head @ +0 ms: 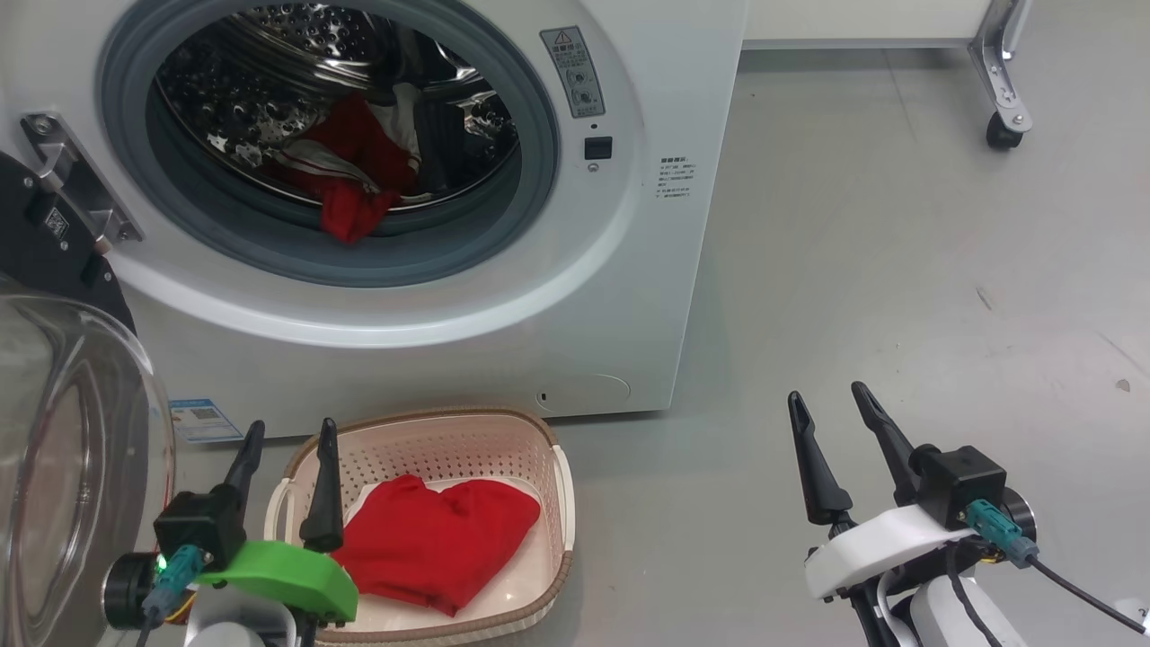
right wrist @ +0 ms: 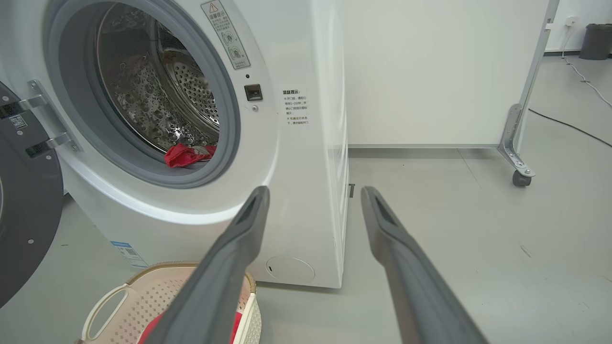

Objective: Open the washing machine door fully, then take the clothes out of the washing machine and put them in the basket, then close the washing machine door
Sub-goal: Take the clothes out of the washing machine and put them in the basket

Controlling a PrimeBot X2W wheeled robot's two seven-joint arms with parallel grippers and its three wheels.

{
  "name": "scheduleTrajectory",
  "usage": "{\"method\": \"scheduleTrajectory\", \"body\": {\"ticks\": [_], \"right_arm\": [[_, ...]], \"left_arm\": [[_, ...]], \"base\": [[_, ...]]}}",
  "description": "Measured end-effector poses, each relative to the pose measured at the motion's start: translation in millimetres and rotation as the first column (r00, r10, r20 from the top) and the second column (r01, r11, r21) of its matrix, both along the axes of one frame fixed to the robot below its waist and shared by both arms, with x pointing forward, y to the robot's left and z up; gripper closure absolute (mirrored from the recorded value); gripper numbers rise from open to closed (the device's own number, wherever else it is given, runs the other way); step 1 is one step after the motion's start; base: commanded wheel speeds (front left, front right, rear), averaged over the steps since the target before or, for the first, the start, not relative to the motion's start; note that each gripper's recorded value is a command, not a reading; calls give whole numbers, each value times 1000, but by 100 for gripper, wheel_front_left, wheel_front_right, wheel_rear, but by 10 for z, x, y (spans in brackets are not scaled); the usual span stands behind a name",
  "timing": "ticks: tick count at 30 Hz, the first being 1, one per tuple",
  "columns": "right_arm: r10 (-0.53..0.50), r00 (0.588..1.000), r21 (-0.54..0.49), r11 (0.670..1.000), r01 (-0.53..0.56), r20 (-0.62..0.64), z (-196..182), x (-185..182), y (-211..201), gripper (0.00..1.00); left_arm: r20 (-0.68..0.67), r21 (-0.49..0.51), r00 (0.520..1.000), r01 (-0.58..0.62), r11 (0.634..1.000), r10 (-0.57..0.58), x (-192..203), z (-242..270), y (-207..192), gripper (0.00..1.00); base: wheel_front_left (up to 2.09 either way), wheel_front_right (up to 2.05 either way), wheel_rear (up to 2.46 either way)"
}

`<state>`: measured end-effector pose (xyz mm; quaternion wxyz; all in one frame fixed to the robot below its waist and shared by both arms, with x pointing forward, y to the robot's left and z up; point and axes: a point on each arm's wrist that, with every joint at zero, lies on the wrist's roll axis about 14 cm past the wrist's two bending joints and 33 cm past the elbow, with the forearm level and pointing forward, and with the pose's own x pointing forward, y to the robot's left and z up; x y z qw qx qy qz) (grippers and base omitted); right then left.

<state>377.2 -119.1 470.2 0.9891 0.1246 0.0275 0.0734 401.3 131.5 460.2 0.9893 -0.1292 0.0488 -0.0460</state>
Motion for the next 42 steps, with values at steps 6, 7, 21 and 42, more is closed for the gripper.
{"method": "scheduleTrajectory", "body": {"ticks": [6, 7, 21, 42], "right_arm": [[-11, 1000, 4, 1000, 11, 3, 14, -76, -24, 0], [-12, 1000, 5, 1000, 12, 3, 14, -81, -25, 0], [6, 1000, 9, 1000, -7, 8, 29, -112, 40, 0], [11, 1000, 7, 1000, -11, 5, 13, -110, 45, 0]], "left_arm": [[-6, -5, 1000, 9, 1000, -9, -191, 23, -37, 0], [-7, -3, 1000, 9, 1000, -9, -207, 30, -38, 0], [0, -14, 1000, -8, 1000, 8, -396, 120, -2, 0], [-1, -15, 1000, 13, 1000, -13, -435, 211, -32, 0]], "base": [[0, 0, 0], [0, 0, 0], [0, 0, 0], [0, 0, 0]]}}
